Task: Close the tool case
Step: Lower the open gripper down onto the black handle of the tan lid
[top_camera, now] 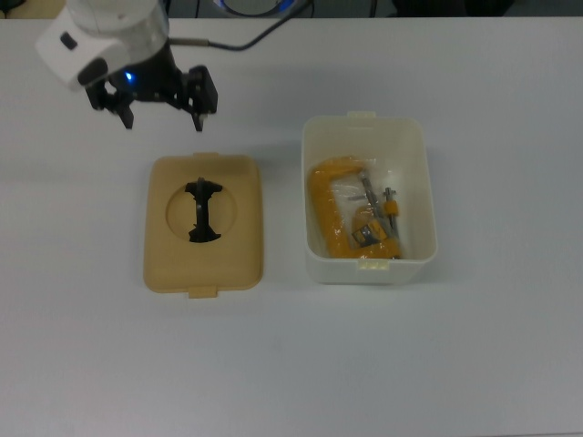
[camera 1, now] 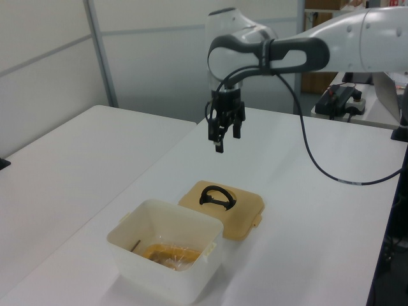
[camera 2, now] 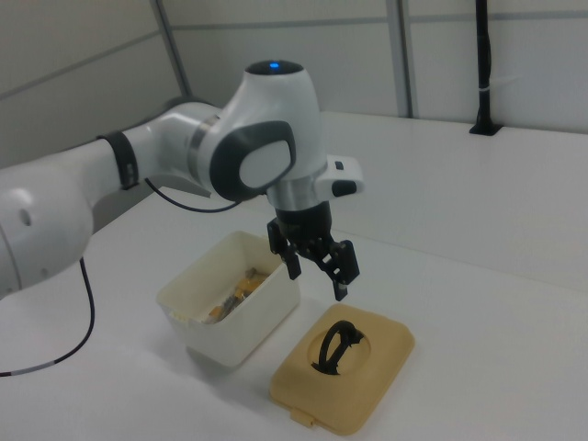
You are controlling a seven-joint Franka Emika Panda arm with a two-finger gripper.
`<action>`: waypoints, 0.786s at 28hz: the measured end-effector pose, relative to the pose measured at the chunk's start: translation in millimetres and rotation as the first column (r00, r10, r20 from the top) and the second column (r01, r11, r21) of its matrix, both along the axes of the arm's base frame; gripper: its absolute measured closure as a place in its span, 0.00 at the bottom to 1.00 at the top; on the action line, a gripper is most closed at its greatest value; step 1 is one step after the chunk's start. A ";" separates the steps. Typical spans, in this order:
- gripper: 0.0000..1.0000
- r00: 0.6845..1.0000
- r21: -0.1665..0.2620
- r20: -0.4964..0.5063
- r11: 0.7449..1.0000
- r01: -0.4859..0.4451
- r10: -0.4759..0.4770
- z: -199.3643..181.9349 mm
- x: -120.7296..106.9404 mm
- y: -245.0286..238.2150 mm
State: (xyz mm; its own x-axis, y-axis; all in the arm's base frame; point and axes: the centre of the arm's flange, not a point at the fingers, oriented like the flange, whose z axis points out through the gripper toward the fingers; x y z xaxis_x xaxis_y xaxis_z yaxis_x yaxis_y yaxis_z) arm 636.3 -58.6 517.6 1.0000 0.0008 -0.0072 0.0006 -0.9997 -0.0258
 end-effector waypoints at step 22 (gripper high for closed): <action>0.00 1.000 -0.036 -0.004 0.999 -0.024 0.024 -88.9 25.8 51.7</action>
State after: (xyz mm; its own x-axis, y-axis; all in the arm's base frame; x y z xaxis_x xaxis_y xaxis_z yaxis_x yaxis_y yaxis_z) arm 662.1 -6.9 428.7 0.9996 0.0248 -0.0113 0.0249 -0.9996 0.0100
